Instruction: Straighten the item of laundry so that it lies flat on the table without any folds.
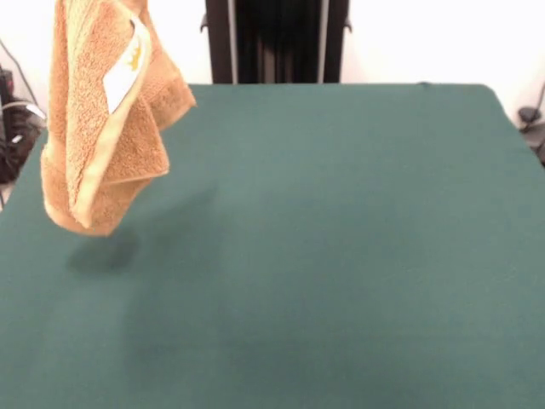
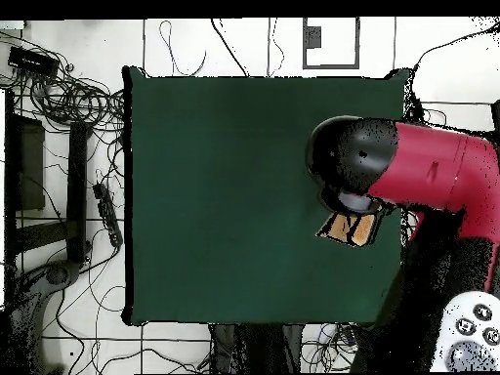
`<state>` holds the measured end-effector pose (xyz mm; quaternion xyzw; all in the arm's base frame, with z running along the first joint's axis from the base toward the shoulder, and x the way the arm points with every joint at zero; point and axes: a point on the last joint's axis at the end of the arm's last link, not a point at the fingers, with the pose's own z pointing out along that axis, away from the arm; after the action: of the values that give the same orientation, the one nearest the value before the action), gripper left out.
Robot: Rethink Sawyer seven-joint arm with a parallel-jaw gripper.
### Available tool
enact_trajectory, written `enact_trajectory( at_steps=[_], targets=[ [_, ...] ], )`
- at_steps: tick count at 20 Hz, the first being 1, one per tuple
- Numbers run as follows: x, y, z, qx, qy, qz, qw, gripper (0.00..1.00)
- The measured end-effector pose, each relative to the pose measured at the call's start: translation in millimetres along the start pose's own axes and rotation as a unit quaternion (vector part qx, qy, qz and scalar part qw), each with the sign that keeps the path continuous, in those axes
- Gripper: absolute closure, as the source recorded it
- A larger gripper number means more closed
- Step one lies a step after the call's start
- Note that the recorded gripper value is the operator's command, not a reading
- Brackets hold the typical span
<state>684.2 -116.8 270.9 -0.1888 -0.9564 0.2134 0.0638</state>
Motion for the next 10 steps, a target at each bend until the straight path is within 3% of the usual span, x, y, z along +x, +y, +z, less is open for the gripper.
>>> enact_trajectory(
  at_steps=[3,6,10],
  targets=[
    [-2,-1,0,-0.005,0.0,0.003,1.0,1.0],
    [-24,-13,7,-0.049,-0.02,0.027,0.9982,1.0],
    [-36,-23,15,-0.069,-0.038,0.041,0.9961,1.0]
  ],
)
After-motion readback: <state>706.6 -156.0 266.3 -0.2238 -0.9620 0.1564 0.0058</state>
